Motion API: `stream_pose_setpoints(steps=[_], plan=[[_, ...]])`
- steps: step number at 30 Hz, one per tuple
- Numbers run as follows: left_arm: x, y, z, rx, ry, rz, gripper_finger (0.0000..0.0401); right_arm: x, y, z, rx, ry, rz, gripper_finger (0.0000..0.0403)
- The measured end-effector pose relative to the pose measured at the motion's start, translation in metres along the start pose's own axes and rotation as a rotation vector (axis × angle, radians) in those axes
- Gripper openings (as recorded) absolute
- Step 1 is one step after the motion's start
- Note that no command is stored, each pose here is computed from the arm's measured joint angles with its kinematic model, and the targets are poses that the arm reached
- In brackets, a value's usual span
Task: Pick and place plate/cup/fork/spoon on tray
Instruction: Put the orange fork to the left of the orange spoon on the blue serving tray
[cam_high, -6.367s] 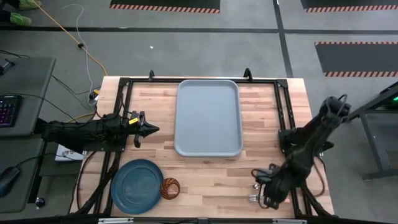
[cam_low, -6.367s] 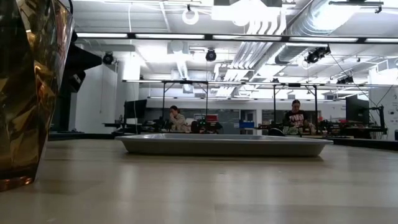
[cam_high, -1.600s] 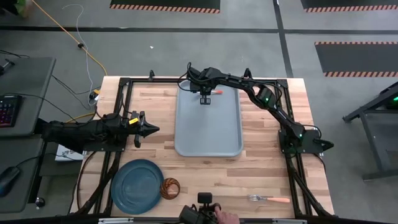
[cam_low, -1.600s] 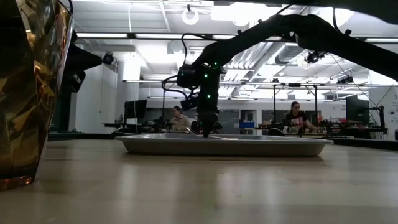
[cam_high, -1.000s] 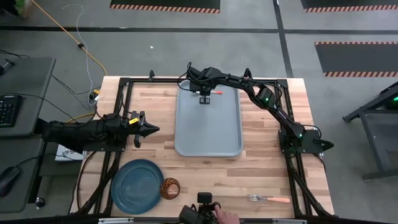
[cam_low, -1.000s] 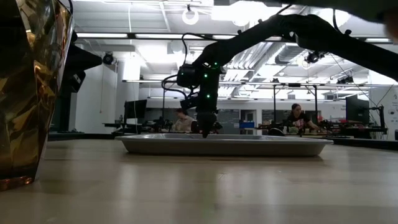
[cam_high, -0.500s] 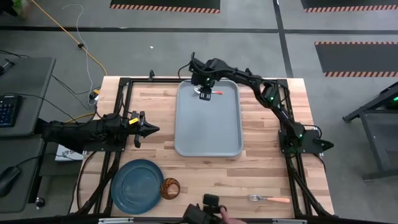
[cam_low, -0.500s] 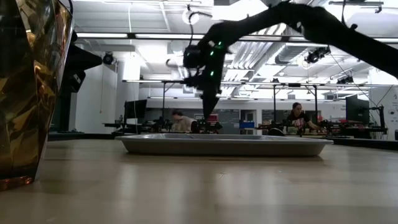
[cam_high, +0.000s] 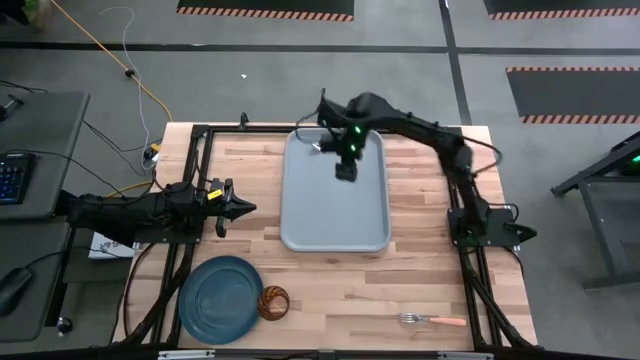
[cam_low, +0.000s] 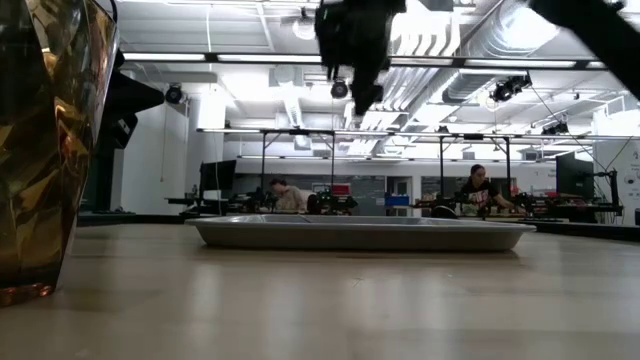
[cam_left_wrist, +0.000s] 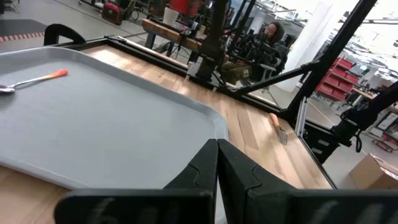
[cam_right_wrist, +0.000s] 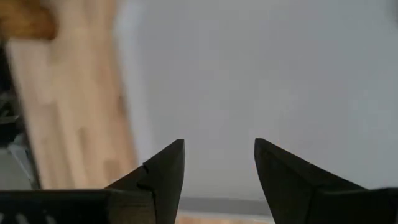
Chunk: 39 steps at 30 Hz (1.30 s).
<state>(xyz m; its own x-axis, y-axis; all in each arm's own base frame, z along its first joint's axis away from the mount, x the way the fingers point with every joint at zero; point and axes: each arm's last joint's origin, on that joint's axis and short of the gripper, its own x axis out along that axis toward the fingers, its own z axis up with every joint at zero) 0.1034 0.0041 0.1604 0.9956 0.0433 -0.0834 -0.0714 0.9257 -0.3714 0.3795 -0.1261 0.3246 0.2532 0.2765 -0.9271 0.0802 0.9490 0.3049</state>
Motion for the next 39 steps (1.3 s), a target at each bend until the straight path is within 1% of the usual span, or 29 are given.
stream_pose_setpoints(steps=[3,6,9,12,14,17,19,22,27,32,39], plan=[[0.0,0.0,0.0,0.0,0.0,0.0,0.0001,0.009,0.037,-0.024,-0.035,0.015,0.02,0.0186],[0.0,0.0,0.0,0.0,0.0,0.0,0.0001,0.025,0.069,-0.065,-0.005,0.011,0.037,0.0186],[0.0,0.0,0.0,0.0,0.0,0.0,0.0001,0.04,0.099,-0.114,0.107,-0.015,0.063,0.0186],[0.0,0.0,0.0,0.0,0.0,0.0,0.0001,0.055,0.13,-0.16,0.224,-0.049,0.128,0.0186],[0.0,0.0,0.0,0.0,0.0,0.0,0.0001,0.06,0.151,-0.185,0.285,-0.073,0.194,0.0186],[0.0,0.0,0.0,0.0,0.0,0.0,0.0001,0.069,0.18,-0.214,0.369,-0.042,0.232,0.0186],[0.0,0.0,0.0,0.0,0.0,0.0,0.0001,0.07,0.2,-0.228,0.382,0.004,0.247,0.0186],[0.0,0.0,0.0,0.0,0.0,0.0,0.0001,0.077,0.228,-0.245,0.353,0.053,0.23,0.0186],[0.0,0.0,0.0,0.0,0.0,0.0,0.0001,0.103,0.259,-0.277,0.264,0.106,0.123,0.0186],[0.0,0.0,0.0,0.0,0.0,0.0,0.0001,0.142,0.277,-0.303,0.169,0.183,-0.018,0.0186],[0.0,0.0,0.0,0.0,0.0,0.0,0.0001,0.195,0.285,-0.316,0.128,0.271,-0.133,0.0186]])
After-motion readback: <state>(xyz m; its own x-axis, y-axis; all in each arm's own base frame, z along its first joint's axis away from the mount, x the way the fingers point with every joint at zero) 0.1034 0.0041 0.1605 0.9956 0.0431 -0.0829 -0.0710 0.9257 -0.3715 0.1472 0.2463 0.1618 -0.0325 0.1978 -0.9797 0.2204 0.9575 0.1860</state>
